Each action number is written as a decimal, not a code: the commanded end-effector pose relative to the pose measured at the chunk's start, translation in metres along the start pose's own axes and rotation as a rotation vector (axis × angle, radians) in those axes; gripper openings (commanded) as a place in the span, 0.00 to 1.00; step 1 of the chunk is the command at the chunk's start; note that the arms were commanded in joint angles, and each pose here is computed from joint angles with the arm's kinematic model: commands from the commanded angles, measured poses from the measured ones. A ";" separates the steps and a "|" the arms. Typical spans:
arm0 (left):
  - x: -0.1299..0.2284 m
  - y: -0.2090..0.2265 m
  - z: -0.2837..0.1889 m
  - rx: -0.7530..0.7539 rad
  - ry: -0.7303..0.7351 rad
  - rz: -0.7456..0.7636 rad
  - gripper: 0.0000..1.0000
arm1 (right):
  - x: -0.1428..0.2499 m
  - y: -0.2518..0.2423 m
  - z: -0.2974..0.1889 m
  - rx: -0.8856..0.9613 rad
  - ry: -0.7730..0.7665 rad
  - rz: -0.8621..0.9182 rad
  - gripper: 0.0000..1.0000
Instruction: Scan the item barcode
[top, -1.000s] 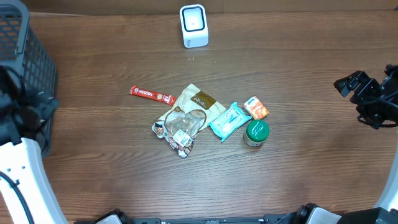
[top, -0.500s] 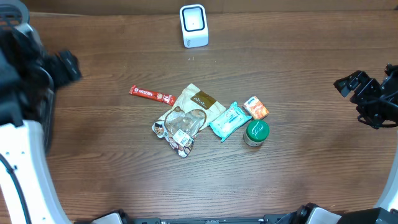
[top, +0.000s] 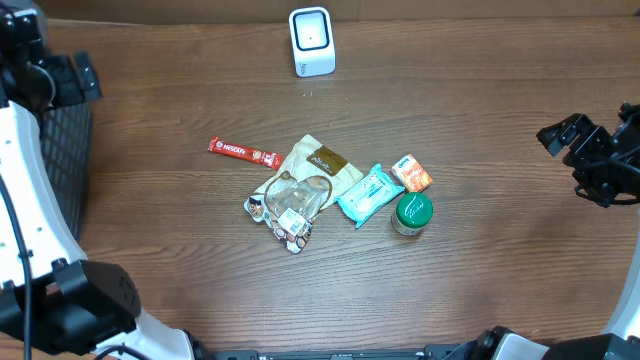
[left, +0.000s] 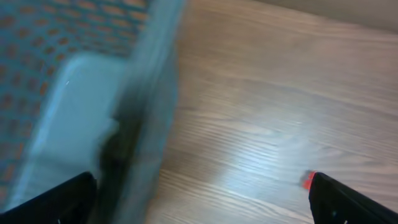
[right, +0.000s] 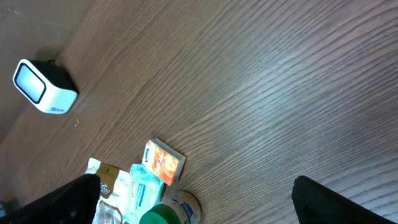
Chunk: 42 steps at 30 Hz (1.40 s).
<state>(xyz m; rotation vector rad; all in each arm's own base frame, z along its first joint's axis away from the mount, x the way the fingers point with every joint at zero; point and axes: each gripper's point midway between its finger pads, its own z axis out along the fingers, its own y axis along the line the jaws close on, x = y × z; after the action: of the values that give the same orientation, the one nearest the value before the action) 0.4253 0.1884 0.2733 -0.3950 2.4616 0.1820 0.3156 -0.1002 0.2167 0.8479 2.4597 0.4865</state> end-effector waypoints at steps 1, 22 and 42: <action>0.003 0.028 0.004 -0.048 0.015 -0.009 1.00 | -0.006 0.003 -0.005 -0.005 -0.024 -0.002 1.00; 0.024 0.033 0.042 -0.005 0.099 -0.038 0.24 | -0.006 0.003 -0.005 -0.005 -0.024 -0.002 1.00; -0.003 -0.037 0.023 0.288 -0.048 0.253 0.04 | -0.006 0.003 -0.005 -0.005 -0.024 -0.002 1.00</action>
<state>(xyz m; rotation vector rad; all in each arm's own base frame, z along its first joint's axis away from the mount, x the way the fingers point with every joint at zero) 0.4369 0.2008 0.2459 -0.2175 2.4844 0.0425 0.3155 -0.1001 0.2166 0.8481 2.4600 0.4866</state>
